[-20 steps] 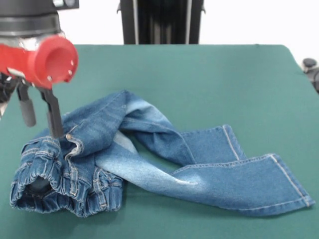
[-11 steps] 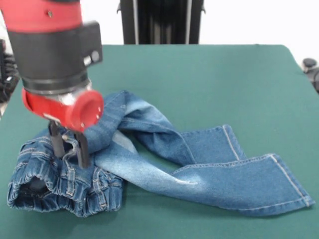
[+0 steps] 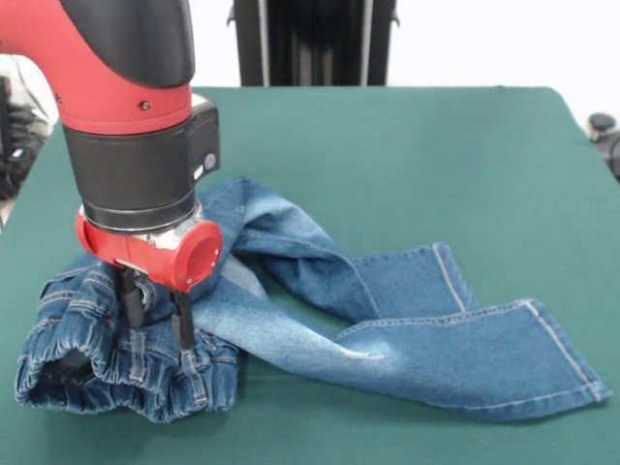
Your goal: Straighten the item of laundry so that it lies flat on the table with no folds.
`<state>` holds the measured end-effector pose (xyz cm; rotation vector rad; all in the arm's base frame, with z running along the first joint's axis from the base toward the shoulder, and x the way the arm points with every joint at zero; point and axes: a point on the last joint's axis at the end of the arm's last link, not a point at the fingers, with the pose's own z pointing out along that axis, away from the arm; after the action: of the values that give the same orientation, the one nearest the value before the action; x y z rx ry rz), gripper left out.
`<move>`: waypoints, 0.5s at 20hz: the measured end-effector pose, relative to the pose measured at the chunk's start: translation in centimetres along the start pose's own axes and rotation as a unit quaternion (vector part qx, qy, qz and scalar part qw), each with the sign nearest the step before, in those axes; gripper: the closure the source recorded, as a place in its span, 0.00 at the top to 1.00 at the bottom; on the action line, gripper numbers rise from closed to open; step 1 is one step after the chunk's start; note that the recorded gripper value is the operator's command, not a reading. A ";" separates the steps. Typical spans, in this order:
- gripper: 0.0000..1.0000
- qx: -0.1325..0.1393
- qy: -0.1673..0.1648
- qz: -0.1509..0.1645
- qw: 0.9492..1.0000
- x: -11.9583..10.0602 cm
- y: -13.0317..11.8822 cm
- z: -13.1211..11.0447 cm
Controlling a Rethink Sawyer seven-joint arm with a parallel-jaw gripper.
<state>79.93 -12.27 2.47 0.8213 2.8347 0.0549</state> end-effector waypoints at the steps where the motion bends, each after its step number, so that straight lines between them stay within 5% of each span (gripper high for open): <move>1: 1.00 0.002 -0.002 -0.003 1.000 0.0 0.1 0.0; 10: 1.00 0.022 -0.025 -0.032 0.999 -0.8 0.6 -1.2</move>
<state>80.68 -12.14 3.83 0.7297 2.8208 -0.0362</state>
